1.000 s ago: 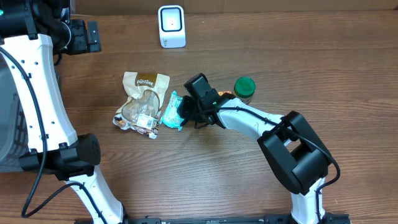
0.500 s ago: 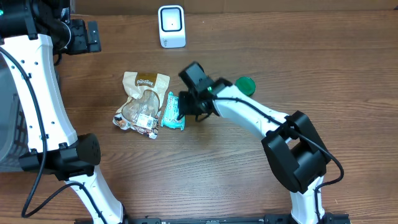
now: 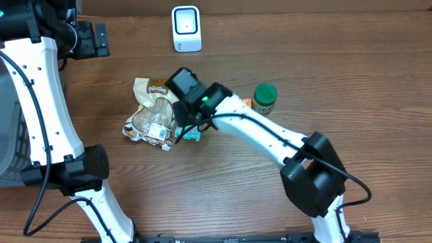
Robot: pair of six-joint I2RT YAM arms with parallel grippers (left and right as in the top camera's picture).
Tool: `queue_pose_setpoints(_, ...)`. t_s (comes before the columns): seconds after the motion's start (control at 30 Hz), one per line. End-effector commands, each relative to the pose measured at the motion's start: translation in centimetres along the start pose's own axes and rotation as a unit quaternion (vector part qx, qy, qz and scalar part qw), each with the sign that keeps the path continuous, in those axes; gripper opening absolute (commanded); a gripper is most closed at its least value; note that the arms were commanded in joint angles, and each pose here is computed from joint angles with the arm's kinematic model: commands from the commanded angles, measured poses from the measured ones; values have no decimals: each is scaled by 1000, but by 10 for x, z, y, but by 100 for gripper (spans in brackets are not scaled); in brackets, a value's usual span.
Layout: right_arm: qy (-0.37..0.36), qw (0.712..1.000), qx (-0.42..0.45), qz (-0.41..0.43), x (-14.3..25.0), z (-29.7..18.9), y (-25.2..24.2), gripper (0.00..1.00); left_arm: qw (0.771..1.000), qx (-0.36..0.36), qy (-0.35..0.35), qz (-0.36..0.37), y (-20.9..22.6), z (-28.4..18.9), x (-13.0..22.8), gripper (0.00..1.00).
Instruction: Scan the item barcode
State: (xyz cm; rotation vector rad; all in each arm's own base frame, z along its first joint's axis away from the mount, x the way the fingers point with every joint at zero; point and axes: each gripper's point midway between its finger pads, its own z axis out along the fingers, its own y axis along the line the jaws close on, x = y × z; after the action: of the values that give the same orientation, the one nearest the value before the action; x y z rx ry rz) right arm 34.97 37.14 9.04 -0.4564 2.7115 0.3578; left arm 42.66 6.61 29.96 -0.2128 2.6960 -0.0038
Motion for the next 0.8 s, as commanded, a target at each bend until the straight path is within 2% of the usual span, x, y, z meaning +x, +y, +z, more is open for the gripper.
queue_pose_setpoints(0.0,11,1000,16,-19,17,22,8,47,1000,6,3,6,-2,2,1,100)
queue_pose_setpoints(0.23,9,997,65,-28,24,41,-1,46,1000,6,3,6,-2,2,1,100)
queue_pose_setpoints(0.4,28,991,94,86,27,40,-32,46,1000,6,3,6,-2,2,1,100)
queue_pose_setpoints(0.57,86,985,22,150,25,41,-50,46,1000,6,3,6,-2,2,1,99)
queue_pose_setpoints(0.67,95,984,-27,147,17,42,-48,46,1000,6,3,6,-2,2,1,99)
queue_pose_setpoints(0.77,97,983,-30,155,16,48,-54,46,1000,6,3,6,-2,2,1,100)
